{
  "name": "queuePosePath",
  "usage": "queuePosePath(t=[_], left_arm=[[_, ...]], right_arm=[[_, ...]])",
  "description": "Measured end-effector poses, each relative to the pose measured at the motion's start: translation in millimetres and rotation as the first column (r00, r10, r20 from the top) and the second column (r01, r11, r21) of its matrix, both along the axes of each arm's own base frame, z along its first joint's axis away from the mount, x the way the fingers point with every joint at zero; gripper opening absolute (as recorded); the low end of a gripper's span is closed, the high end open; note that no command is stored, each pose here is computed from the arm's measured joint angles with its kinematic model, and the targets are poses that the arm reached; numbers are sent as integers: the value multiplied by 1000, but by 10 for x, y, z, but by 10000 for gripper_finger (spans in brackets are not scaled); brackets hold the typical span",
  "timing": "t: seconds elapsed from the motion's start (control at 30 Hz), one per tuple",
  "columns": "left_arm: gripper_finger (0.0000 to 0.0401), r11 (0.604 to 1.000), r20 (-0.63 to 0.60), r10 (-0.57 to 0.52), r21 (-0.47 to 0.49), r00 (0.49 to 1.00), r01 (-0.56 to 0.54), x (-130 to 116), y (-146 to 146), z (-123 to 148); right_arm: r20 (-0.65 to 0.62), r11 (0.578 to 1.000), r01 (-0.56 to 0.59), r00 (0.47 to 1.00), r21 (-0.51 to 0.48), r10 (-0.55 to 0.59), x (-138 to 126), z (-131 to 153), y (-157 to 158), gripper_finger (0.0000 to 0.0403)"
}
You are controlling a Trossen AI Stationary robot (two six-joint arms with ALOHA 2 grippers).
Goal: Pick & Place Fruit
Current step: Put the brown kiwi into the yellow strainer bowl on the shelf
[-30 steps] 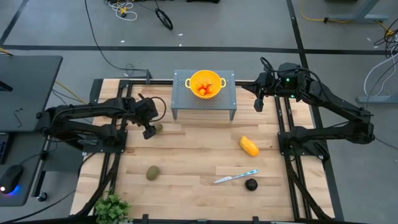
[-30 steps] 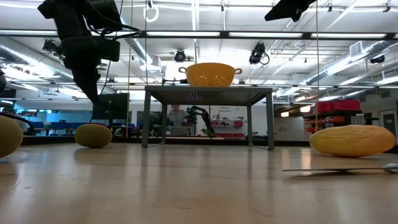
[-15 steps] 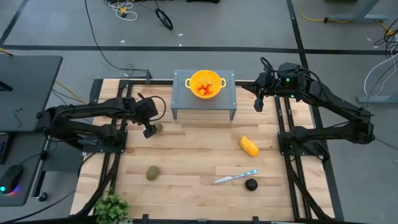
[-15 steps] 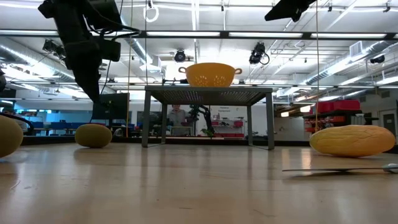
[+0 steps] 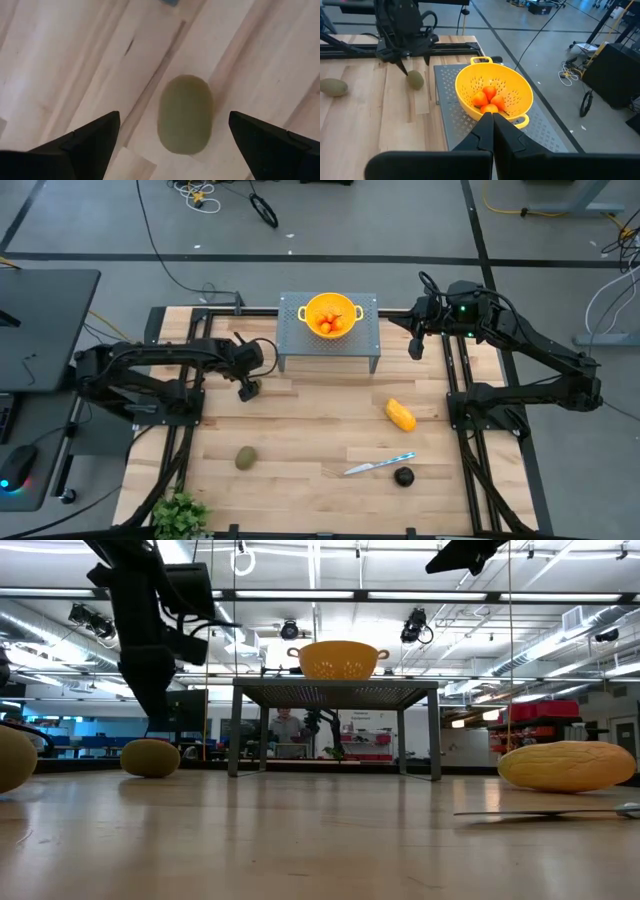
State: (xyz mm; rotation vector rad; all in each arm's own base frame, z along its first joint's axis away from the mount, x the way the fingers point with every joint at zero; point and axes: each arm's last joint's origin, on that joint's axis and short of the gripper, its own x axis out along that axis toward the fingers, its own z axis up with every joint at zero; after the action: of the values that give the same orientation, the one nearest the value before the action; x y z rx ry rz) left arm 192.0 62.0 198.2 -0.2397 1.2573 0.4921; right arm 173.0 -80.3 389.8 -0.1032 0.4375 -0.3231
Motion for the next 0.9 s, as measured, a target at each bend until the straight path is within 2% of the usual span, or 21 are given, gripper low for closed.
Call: queuePosePath(t=[0.2, 0.5, 0.77, 0.9], left_arm=[[385, 998, -36, -8, -55, 999, 6, 74, 9, -120], [385, 998, -24, -21, -63, 999, 20, 96, 12, -130], [385, 998, -23, -58, -31, 998, 57, 107, 19, -132], [385, 997, -24, -52, -61, 998, 51, 63, -1, -242]], right_arm=[[0, 1000, 0, 1000, 0, 0, 0, 0, 1, 0], [-1, 1000, -2, 1000, -3, 2, 0, 1, 1, 0], [-1, 1000, -2, 1000, -3, 2, 0, 0, 0, 0], [-1, 1000, -1, 1000, -3, 1, 0, 1, 0, 0]])
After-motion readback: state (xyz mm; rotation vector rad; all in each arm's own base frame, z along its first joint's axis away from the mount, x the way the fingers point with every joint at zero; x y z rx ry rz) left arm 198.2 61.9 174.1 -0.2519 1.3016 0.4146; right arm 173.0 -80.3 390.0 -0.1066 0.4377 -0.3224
